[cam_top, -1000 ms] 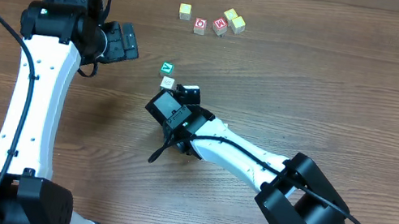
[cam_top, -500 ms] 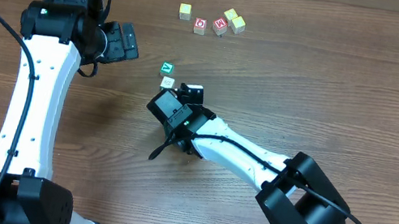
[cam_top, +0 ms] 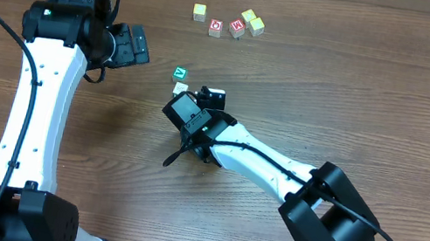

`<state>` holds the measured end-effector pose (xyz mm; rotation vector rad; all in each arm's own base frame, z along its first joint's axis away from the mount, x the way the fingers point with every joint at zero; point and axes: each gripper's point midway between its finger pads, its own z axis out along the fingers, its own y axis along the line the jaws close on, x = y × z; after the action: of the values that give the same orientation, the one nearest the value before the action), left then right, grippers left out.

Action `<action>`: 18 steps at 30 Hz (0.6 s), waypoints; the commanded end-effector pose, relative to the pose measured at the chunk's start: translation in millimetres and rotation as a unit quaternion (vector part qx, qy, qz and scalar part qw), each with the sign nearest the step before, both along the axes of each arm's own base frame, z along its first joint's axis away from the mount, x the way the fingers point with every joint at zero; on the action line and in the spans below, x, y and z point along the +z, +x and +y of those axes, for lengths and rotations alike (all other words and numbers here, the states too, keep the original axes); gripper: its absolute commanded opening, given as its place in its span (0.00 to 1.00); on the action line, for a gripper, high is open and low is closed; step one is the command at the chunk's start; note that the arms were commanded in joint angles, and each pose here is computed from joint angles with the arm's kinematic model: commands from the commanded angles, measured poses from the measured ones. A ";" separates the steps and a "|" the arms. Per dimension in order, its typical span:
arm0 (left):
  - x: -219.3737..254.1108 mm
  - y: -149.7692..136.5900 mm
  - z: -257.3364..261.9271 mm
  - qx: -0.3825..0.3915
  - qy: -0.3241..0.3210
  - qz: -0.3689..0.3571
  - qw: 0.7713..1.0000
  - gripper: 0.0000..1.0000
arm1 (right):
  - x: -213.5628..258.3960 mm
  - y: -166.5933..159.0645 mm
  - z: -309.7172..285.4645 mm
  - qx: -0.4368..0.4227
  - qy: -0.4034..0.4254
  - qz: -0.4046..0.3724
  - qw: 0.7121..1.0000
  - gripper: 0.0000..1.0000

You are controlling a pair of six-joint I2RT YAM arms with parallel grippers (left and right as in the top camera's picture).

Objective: Flip 5 blocks

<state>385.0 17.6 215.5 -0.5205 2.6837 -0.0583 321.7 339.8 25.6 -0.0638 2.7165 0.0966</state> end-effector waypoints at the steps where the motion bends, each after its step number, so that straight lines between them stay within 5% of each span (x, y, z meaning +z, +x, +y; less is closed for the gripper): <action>1: 6.5 5.4 0.7 0.010 0.002 -0.011 1.000 1.00 | 55.8 14.5 12.3 -0.005 0.051 -0.047 0.998 0.04; 18: 6.5 5.4 0.7 0.010 0.002 -0.011 1.000 1.00 | 47.3 53.7 -21.4 0.016 0.101 0.015 0.995 0.04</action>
<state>385.0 17.5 215.5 -0.5204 2.6837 -0.0588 370.7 310.0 62.8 0.0332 2.7155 0.2842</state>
